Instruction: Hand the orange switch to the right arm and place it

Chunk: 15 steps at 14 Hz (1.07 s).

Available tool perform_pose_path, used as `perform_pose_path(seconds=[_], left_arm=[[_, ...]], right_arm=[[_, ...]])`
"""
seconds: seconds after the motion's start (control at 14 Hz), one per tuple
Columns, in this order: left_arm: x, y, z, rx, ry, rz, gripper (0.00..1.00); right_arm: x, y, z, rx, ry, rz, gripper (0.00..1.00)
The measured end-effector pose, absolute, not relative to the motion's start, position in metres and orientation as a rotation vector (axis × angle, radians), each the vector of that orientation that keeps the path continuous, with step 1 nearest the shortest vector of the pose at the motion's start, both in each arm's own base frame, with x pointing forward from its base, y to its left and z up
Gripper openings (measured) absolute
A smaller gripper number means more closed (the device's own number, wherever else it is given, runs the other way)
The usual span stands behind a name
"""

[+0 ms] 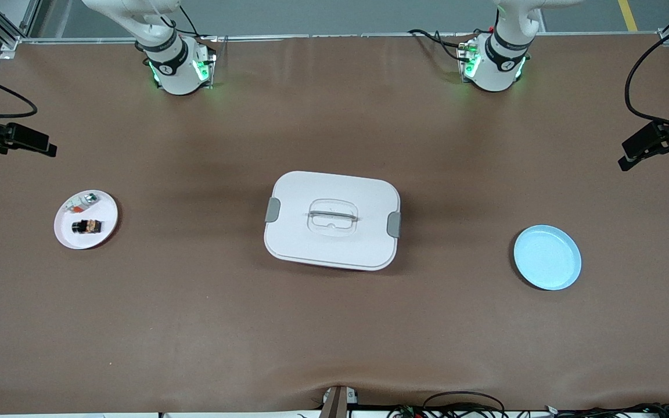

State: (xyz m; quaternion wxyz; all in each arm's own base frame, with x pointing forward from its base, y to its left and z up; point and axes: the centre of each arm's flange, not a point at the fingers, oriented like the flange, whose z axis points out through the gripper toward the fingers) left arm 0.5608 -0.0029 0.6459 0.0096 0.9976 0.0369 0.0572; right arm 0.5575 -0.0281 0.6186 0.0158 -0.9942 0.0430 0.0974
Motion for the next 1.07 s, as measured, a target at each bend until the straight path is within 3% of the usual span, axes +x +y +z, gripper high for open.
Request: perform_pose_path(seconds=[1.07], left_arm=[[0.561,-0.006,0.646,3.115,0.107,0.178,1.0]], right_arm=[[0.564,-0.015,0.643,-3.12,0.096,0.148,1.0]])
